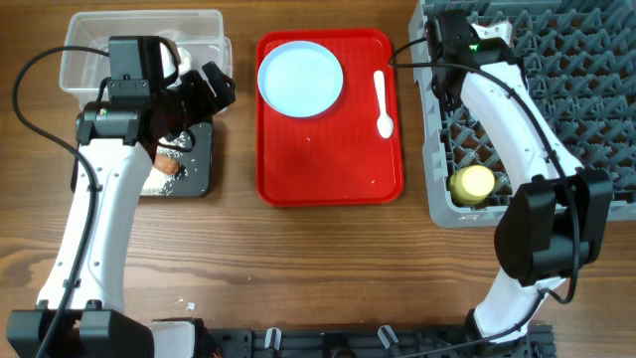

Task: Sort waste into correct bins and load items into the dishwasher rack
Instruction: 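Lift the light-blue bowl and set it upright in the grey rack, then move the right gripper to the light-blue plate edge and grasp it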

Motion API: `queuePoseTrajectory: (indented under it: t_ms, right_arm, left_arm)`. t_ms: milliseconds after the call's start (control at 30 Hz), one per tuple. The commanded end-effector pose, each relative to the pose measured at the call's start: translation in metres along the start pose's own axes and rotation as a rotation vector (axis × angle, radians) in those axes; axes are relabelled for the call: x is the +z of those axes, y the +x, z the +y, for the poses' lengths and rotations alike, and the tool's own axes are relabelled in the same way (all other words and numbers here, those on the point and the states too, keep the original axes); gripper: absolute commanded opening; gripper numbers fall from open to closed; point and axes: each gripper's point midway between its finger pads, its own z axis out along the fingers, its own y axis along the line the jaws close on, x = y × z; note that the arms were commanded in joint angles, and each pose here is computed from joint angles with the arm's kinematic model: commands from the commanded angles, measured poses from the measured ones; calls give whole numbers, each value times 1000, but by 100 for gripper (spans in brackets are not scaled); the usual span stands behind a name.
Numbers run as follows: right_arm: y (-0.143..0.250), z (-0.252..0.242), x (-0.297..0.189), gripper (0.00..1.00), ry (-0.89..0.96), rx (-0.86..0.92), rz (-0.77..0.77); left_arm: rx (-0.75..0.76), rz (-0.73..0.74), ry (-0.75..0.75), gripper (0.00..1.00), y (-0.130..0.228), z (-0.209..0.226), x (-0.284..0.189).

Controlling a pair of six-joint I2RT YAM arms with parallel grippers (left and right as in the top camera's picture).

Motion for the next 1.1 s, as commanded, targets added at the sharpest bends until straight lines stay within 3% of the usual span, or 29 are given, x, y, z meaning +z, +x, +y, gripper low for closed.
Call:
queuePoseTrajectory:
  t_ms: [0, 233, 500, 933, 1067]
  right_arm:
    - [-5, -8, 2, 4, 71, -59, -13]
    - [-19, -10, 6, 4, 131, -233, -36]
    - [-15, 20, 20, 4, 154, -367, 0]
    - [-22, 60, -18, 4, 94, -429, -95]
    - [-17, 76, -25, 15, 26, -467, -102]
  left_arm:
    - [24, -5, 9, 100, -2, -4, -1]
    - [24, -5, 9, 100, -2, -4, -1]
    - [24, -4, 9, 100, -2, -4, -1]
    - [24, -5, 9, 100, -2, -4, -1]
    - [24, -5, 9, 100, -2, -4, -1]
